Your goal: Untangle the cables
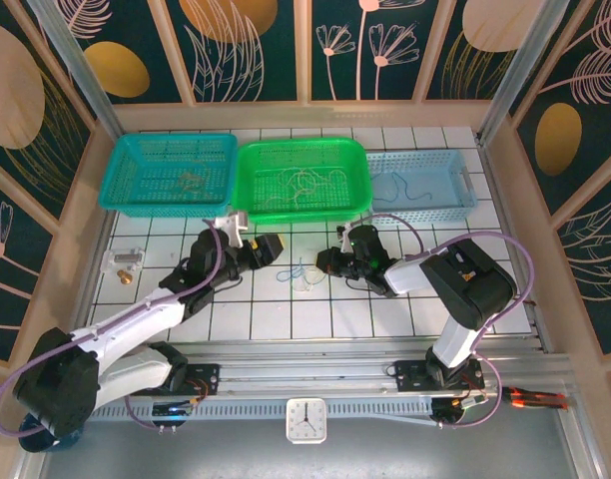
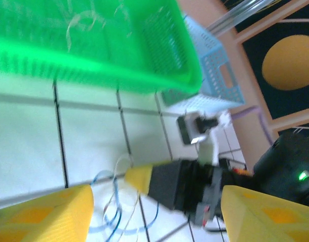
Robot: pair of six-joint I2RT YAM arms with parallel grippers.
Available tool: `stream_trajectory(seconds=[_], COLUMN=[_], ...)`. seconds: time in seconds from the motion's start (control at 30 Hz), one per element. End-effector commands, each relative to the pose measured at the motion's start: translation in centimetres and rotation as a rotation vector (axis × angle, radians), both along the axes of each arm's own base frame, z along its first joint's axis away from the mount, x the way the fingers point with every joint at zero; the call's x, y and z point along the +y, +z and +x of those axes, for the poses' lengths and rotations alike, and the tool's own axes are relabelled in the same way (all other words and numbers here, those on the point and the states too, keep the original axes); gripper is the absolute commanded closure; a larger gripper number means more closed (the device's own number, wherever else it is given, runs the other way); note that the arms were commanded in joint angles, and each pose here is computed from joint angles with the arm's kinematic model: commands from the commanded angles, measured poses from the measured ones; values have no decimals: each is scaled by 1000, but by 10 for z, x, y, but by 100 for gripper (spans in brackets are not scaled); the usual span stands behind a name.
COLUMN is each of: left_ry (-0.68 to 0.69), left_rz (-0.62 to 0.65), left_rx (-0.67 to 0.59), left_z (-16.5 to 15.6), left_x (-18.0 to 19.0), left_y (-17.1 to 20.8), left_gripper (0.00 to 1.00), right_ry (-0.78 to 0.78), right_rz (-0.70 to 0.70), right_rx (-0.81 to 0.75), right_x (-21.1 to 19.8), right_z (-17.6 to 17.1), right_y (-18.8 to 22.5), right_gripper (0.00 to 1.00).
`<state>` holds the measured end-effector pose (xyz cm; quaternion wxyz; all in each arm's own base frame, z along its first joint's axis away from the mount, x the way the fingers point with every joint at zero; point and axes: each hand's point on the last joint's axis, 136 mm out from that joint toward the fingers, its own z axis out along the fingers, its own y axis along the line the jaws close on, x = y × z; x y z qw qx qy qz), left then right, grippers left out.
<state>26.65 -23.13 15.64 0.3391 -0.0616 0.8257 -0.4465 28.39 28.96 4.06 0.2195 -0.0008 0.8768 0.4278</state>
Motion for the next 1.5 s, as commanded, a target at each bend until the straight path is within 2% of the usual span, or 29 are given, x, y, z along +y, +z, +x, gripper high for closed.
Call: stream_trajectory(seconds=[0.0, 0.1, 0.23, 0.4, 0.7, 0.97, 1.17, 1.47], left_ry=[-11, -10, -14, -16, -18, 12, 45, 157], left_rz=[-227, -315, -355, -405, -422, -422, -419, -414], left_rx=[133, 192, 255, 337, 419, 427, 426, 404], left_z=[-19, -28, -34, -41, -50, -41, -28, -8], left_x=[-7, -9, -18, -28, -40, -43, -48, -41], left_y=[3, -1, -5, -18, -35, -48, -58, -69], left_gripper=[31, 30, 23, 21, 19, 19, 21, 32], right_ry=[-14, -14, -13, -15, -13, -7, -5, -4], right_rz=[6, 7, 10, 20, 26, 43, 51, 55], right_rx=[-44, -44, -46, -51, -65, -72, -79, -79], right_x=[2, 3, 3, 4, 6, 7, 6, 3], right_z=[12, 13, 13, 14, 16, 15, 14, 8], right_y=[15, 15, 16, 19, 24, 30, 36, 38], right_gripper=[100, 100, 100, 100, 100, 100, 100, 100])
